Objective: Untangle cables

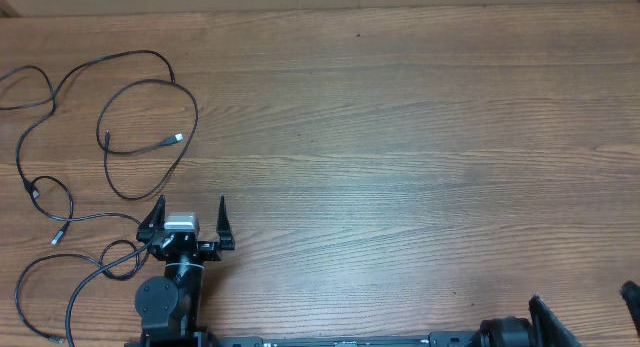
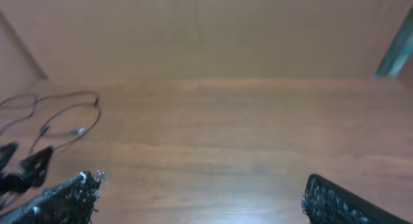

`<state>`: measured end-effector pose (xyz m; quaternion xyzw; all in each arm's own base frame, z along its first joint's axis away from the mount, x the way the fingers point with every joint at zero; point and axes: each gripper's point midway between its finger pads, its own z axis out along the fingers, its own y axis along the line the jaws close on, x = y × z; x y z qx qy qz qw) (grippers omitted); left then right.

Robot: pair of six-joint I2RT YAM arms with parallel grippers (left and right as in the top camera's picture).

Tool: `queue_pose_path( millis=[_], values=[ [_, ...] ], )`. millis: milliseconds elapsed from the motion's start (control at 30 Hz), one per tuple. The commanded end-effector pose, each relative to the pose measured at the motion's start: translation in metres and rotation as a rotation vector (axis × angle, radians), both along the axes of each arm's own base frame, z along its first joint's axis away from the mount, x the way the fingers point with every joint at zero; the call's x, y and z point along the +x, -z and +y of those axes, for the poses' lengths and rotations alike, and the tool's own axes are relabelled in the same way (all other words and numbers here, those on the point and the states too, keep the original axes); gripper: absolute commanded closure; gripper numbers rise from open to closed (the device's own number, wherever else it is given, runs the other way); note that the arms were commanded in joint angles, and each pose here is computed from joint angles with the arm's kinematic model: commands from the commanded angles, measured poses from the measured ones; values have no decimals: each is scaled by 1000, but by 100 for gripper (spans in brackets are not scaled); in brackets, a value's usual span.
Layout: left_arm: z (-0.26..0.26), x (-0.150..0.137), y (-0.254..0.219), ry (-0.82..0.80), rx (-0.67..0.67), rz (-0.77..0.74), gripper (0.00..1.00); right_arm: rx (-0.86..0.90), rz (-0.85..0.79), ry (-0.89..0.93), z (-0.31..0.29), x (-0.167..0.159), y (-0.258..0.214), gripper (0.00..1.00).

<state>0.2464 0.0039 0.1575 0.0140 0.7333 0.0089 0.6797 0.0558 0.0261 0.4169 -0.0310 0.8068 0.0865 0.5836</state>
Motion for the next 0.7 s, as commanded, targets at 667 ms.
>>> queue_pose_path(
  millis=[667],
  values=[
    [2, 0, 1, -5, 27, -3, 0, -153, -346, -95, 13, 128, 128, 0]
  ],
)
